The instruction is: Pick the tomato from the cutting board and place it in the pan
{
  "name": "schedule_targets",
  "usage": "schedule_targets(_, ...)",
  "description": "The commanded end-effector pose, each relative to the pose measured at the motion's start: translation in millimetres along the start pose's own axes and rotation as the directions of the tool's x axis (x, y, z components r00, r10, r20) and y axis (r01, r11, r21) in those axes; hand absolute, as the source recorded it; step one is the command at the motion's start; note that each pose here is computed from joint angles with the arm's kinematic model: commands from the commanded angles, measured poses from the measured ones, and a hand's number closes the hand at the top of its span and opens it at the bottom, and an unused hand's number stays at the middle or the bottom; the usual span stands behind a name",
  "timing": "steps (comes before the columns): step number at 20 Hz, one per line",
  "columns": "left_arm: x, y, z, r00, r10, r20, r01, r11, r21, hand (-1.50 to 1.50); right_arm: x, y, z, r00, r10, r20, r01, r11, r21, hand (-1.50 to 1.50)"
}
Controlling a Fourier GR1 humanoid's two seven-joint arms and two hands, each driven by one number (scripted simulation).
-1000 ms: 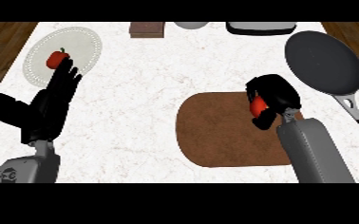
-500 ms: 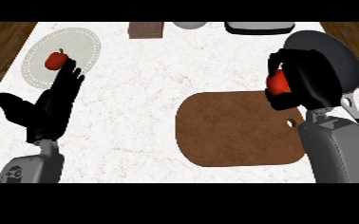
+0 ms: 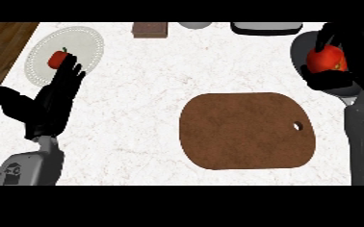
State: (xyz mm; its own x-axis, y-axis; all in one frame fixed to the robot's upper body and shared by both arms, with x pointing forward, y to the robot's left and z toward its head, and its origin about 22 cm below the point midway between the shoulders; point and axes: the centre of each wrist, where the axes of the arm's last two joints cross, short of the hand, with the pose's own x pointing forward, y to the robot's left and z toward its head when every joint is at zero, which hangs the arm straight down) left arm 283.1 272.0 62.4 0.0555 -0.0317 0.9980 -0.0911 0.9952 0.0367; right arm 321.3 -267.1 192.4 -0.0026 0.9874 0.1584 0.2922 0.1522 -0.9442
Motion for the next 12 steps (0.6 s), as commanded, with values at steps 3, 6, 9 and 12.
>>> schedule_targets(3,-2.9,4.9,-4.7,1.0,-0.001,-0.011,0.001,1.0,0.001,0.0,-69.1,20.6,-14.3,0.992,-0.056,-0.115,0.049,0.997,-0.063,1.5)
schedule_targets(6,11.6,-4.4,3.9,1.0,-0.022,0.02,0.022,1.0,-0.011,0.0,-108.2,6.8,-33.6,0.988,-0.095,-0.125,0.083,0.991,-0.103,1.5)
schedule_targets(9,11.6,-14.5,4.1,1.0,0.007,0.024,-0.006,0.999,-0.034,0.0,-140.7,14.9,-39.8,0.981,-0.113,-0.157,0.094,0.988,-0.122,1.5)
schedule_targets(12,7.3,-4.5,-7.6,1.0,0.003,0.013,-0.003,1.0,-0.021,0.0,-166.7,9.1,-46.8,0.979,-0.114,-0.169,0.094,0.988,-0.123,1.5)
